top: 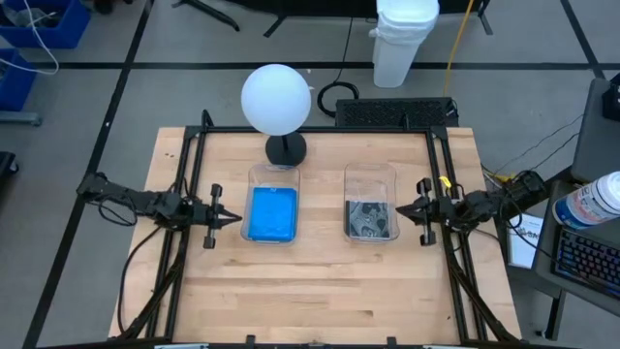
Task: Pick & place jewel cases by type
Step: Return to Home Position
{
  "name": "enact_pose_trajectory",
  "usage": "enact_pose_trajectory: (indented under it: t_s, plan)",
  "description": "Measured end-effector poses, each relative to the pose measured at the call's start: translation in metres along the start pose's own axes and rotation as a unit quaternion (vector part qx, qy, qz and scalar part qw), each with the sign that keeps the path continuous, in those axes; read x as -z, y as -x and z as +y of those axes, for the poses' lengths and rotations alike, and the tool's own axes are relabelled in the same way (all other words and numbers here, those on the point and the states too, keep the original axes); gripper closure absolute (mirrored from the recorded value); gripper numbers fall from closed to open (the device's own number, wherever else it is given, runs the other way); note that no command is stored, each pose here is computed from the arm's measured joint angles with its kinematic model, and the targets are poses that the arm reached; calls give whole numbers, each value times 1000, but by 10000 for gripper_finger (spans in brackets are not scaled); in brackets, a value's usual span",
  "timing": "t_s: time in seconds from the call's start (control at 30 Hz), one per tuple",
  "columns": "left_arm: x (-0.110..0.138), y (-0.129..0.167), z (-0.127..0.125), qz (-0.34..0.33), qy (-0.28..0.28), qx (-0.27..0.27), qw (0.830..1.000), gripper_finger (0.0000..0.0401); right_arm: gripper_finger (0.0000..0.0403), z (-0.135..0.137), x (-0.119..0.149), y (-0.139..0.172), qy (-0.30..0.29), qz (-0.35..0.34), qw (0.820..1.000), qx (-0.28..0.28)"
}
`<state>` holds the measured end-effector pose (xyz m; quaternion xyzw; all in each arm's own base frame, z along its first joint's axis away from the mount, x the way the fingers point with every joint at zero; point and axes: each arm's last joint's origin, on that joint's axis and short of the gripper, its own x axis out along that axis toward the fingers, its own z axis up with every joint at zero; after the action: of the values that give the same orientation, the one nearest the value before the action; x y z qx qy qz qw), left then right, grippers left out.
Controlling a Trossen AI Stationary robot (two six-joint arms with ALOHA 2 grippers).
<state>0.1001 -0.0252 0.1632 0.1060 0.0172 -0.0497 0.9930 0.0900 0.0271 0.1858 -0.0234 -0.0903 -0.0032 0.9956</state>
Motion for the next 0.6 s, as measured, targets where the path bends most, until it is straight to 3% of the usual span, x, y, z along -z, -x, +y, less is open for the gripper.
enact_pose_trajectory:
  t_s: [0.2,0.4,0.6]
  plan:
    - [2,-1,5,10,17,-14,1000,395,403,-8,3,-2,-5,13,999,42]
    - [5,-3,4,26,21,-9,999,397,403,-9,5,-2,3,21,999,50]
    - [9,-5,3,49,13,-9,999,365,403,-9,5,-2,23,23,998,50]
